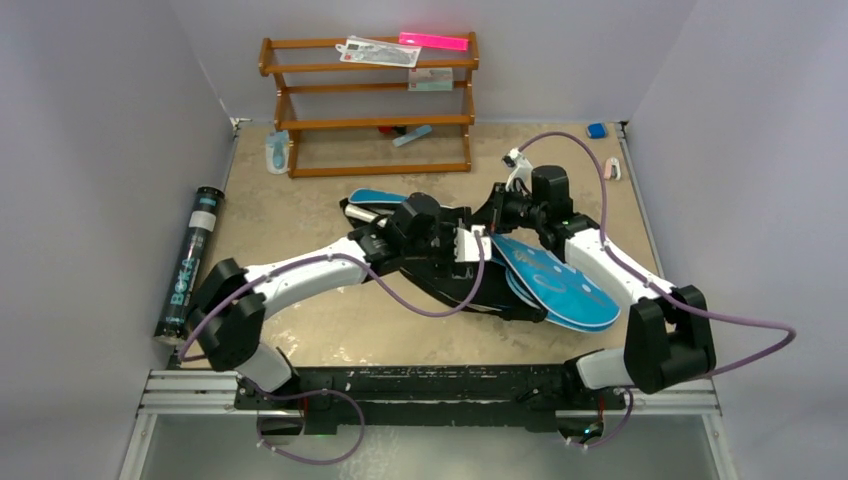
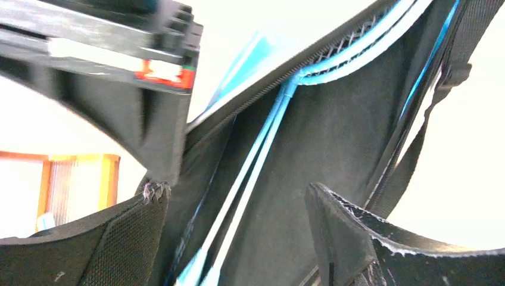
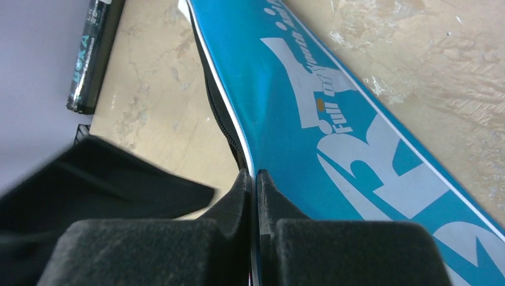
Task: Pack up the badminton gear
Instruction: Place the racket in the racket bag.
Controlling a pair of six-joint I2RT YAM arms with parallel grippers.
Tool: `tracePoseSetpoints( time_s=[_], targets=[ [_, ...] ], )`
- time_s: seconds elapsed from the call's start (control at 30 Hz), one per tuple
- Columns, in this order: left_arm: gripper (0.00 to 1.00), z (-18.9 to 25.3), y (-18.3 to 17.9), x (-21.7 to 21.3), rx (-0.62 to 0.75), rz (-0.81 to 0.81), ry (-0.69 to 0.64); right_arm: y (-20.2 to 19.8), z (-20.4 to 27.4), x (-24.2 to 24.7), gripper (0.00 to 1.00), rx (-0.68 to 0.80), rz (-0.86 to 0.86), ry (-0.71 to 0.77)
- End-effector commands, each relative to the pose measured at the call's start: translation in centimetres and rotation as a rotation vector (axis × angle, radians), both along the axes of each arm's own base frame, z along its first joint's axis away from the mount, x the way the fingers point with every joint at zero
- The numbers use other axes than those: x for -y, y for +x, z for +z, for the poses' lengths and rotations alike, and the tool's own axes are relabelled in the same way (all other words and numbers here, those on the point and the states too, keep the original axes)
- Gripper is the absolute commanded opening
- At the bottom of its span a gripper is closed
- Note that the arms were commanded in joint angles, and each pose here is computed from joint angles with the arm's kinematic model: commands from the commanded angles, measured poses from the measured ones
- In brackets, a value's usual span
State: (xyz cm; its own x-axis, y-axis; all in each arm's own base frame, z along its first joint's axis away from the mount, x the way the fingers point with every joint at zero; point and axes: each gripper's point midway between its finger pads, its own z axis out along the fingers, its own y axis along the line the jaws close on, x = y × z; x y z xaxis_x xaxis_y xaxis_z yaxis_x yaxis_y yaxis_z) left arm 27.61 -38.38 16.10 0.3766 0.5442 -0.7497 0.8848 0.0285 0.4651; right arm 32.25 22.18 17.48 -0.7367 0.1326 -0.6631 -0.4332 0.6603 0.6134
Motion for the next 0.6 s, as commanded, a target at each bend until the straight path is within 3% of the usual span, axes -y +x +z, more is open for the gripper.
tracePoseSetpoints(
  time_s=[0.0,0.23,0.33,0.4,0.5,0.57],
  targets=[
    [0.82,5.4,-0.9,-2.2,-0.097,0.139,-0.058,1.7,3.0,-0.3,0.0,0.088,-0.011,0.051],
    [0.84,7.6,-3.6,-6.3,-0.217,0.293,-0.138,2.2,3.1,0.0,0.0,0.09,-0.008,0.06],
    [0.87,9.1,-1.2,-10.0,-0.267,0.664,-0.311,2.1,3.4,0.0,0.0,0.089,0.004,0.069],
    [1.0,9.1,0.2,-13.3,-0.315,0.94,-0.416,1.9,3.6,0.0,0.0,0.09,0.009,0.073],
    [1.0,8.0,1.6,-16.1,-0.429,1.163,-0.513,1.8,3.6,0.0,0.0,0.09,0.016,0.078],
    [1.0,6.9,2.9,-17.7,-0.596,1.283,-0.582,1.7,3.6,-0.1,0.0,0.085,0.019,0.082]
  ],
)
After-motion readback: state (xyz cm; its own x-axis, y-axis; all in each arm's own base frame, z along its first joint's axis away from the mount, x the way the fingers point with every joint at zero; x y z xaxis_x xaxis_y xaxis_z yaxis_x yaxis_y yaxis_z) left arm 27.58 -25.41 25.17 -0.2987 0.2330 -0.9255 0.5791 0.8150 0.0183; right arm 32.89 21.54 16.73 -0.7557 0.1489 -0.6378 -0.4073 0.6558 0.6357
